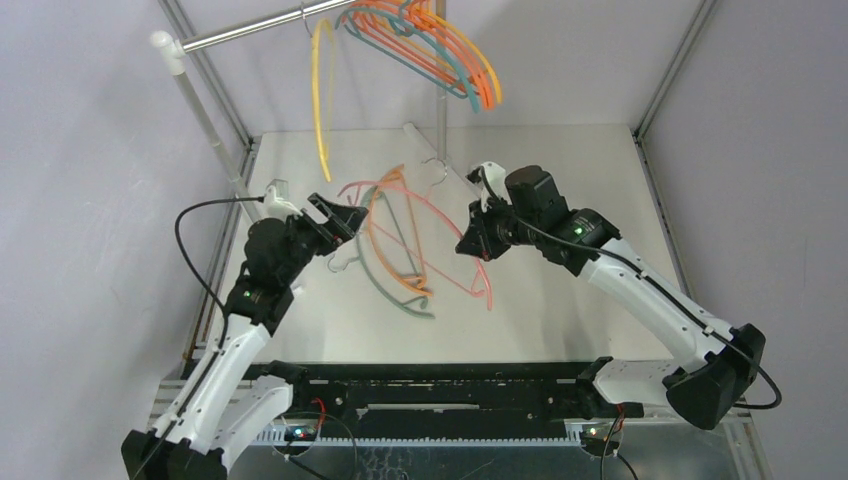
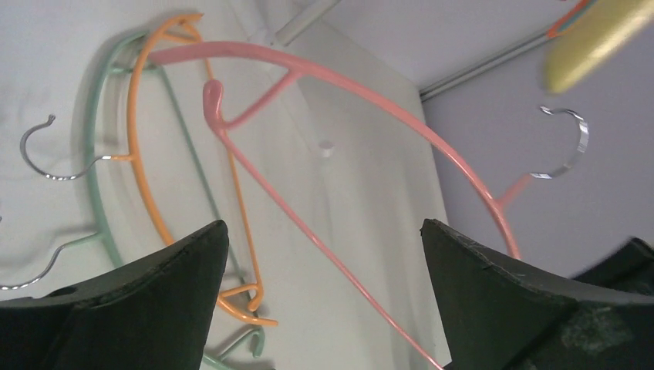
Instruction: Organize the hangers
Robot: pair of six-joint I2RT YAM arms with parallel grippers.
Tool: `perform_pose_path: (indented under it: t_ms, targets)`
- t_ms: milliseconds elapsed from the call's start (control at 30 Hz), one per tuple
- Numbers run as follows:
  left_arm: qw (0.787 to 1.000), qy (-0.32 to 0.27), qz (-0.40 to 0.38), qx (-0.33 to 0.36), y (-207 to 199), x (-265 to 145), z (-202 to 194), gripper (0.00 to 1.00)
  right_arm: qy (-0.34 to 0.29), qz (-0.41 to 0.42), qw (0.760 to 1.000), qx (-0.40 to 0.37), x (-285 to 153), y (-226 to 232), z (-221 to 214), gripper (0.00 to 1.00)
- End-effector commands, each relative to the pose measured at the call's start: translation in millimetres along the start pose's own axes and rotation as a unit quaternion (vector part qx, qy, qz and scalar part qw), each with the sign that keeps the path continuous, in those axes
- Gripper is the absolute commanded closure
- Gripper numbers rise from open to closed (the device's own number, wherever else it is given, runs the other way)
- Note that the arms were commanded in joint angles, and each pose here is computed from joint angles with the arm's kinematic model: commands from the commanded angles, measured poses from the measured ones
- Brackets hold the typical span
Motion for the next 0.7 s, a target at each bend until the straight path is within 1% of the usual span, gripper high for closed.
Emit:
perform_pose_path:
  t_ms: [0,133,300,467,567,667]
  targets:
    - [0.998,-0.039,-0.033,0.026,-21.1,-17.6,27.9,0.01,-0.100,-0.034,0.994,-0.031,-3.6,-4.1,48.1,1.00]
    - [0.999,-0.031,-0.007,0.024,-9.6,-22.9,18.2,0.00,-0.149,-0.084,0.984,-0.050,-5.1,-9.7,85.8,1.00]
    - [0.999,-0.018,0.008,0.028,-2.0,-27.6,8.9,0.00,-0.218,-0.097,0.968,-0.077,0.1,2.9,142.8,1.00]
    - [0.999,-0.007,0.017,0.033,5.8,-32.0,-2.7,0.00,-0.315,-0.143,0.932,-0.111,-4.4,18.2,198.4,1.00]
    - [0.999,-0.002,0.023,0.033,11.3,-34.1,-10.4,0.00,-0.335,-0.159,0.921,-0.122,1.1,22.5,219.4,1.00]
    - [0.999,0.005,0.029,0.035,16.3,-35.2,-17.2,0.01,-0.349,-0.149,0.916,-0.127,8.9,30.6,236.3,1.00]
Point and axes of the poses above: each gripper's point midway between its finger pads, its own x axis out along the fingers, its own y axis along the line the jaws close on, z = x × y, the point moved 3 cm from there along -x, back along the fingers, and after that the axes turned 15 degrees about x, right-handed, at the moved point
